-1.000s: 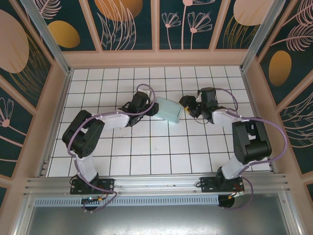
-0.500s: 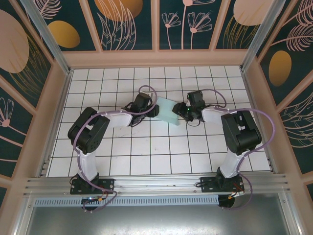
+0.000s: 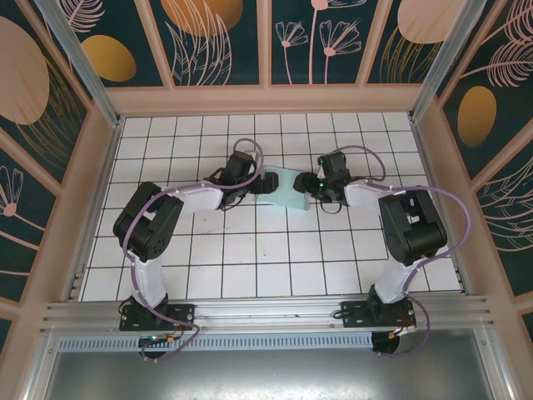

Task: Fold the paper box

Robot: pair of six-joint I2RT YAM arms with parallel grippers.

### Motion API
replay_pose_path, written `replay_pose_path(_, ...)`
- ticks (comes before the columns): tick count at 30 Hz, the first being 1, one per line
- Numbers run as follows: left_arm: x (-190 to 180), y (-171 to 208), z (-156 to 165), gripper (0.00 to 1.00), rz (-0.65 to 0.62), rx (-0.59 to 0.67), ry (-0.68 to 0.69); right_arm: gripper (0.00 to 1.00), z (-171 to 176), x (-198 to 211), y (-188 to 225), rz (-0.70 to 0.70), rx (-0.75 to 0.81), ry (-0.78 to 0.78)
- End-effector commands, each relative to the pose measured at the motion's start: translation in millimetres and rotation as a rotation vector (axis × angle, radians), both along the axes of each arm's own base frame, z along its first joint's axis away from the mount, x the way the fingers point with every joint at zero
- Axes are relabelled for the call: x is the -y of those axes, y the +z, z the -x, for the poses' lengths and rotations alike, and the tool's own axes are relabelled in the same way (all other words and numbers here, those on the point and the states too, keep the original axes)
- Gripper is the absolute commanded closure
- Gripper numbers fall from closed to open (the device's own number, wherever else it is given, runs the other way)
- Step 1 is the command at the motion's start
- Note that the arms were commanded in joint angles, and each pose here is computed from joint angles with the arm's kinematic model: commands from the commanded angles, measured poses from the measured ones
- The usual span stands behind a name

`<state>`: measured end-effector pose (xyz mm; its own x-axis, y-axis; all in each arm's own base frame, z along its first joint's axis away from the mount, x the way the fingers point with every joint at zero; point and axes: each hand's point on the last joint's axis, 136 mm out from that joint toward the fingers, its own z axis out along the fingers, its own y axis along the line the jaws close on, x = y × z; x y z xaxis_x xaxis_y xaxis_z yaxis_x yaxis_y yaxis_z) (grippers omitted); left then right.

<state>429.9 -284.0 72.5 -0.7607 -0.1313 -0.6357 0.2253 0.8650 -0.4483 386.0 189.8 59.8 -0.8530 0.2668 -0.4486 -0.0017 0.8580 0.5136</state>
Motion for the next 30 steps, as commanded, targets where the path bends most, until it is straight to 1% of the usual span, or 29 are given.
replay_pose_path(1, 7, 25, -17, 0.02, 0.134, 0.006, 0.0, 0.22, -11, 9, 39, 0.011, 0.175, -0.024)
replay_pose_path(4, 10, 14, -20, 0.17, 0.148, -0.036, -0.018, 0.22, -8, 12, 48, -0.031, 0.204, -0.031)
replay_pose_path(5, 9, 9, -20, 0.25, 0.139, -0.043, -0.019, 0.22, -6, 13, 49, -0.054, 0.204, -0.032)
replay_pose_path(7, 9, 2, -19, 0.32, 0.122, -0.059, -0.018, 0.22, -4, 13, 51, -0.104, 0.205, -0.035)
replay_pose_path(11, 19, -6, -15, 0.36, 0.128, -0.095, -0.084, 0.24, 1, 14, 43, -0.169, 0.175, -0.039)
replay_pose_path(14, 17, -15, -13, 0.47, 0.115, -0.116, -0.078, 0.26, 2, 12, 36, -0.176, 0.148, -0.037)
replay_pose_path(16, 15, -20, -12, 0.52, 0.107, -0.124, -0.07, 0.26, 2, 11, 34, -0.182, 0.14, -0.034)
replay_pose_path(18, 13, -24, -12, 0.55, 0.102, -0.129, -0.063, 0.26, 2, 10, 33, -0.186, 0.136, -0.031)
replay_pose_path(23, 8, -33, -10, 0.69, 0.103, -0.146, -0.054, 0.27, 1, 9, 32, -0.198, 0.125, -0.028)
replay_pose_path(25, 7, -36, -9, 0.78, 0.114, -0.152, -0.057, 0.28, 1, 8, 31, -0.205, 0.118, -0.029)
replay_pose_path(29, 5, -43, -6, 0.82, 0.117, -0.169, -0.061, 0.28, 2, 7, 32, -0.219, 0.12, -0.023)
replay_pose_path(30, 5, -45, -6, 0.85, 0.12, -0.171, -0.061, 0.28, 2, 7, 32, -0.217, 0.122, -0.023)
